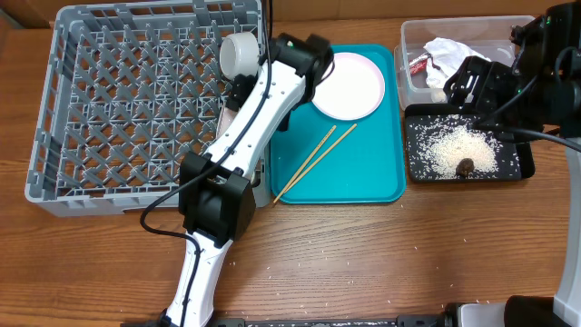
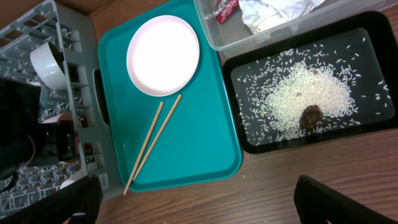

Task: Sort waste into correct bins and load items into the dishwasher
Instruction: 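Move left gripper to the white plate edge and grasp it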

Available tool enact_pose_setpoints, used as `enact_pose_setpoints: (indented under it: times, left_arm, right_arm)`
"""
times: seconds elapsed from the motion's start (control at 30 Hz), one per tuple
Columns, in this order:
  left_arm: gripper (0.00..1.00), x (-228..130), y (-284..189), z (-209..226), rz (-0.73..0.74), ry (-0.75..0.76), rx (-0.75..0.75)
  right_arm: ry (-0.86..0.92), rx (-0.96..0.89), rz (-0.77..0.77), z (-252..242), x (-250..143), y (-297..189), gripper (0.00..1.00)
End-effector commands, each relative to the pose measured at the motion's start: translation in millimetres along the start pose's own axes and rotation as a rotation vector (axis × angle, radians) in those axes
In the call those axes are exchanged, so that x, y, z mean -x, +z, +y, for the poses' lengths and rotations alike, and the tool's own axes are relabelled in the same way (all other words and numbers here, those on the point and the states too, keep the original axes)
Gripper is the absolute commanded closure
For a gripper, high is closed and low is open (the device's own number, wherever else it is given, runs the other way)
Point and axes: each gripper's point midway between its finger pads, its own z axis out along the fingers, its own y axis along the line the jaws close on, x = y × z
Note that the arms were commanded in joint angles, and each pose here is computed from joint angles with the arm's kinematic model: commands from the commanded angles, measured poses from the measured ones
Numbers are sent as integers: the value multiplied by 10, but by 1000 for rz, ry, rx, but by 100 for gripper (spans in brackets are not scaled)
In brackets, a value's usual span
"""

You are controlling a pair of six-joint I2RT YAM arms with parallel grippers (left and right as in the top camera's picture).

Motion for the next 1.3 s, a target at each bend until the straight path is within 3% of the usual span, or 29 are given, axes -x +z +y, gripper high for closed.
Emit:
enact_pose_setpoints:
  times: [0.0,0.1,0.2,0.27,0.33,0.47,0.73,1.1,1.27]
  left_arm:
    - [4,156,-226,-304,-53,48,-238]
    - [2,385,-437,-466,-143,-4,-378]
    - [0,661,-766,-901,-270,50,-665]
    - [0,814,-915,-1076,-340,55,-780]
    - [22,960,-818,-1059,-323,-144,-758]
    - [23,948,-513,-1073,-239,-358,-690]
    - [31,865,42,-1464,-202,-400,-691]
    - [31,856,295,-1674,-204,-422,-718]
    - [38,856,389,-1681,-187,-427,-722]
  right_arm:
    - [-1,-6,-20,-11,30,-37,0]
    - [-1,-6,-20,-11,30,-37,0]
    - [-1,-6,-20,-11,30,-37,0]
    - [-1,-6,-20,-11,30,-37,0]
    - [-1,-6,-20,-11,30,-37,0]
    - [-1,-6,-20,-11,30,-37,0]
    - [-1,-6,-20,-11,30,-37,0]
    - [-1,-6,-20,-11,30,-37,0]
    - [-1,-6,-20,-11,30,-37,0]
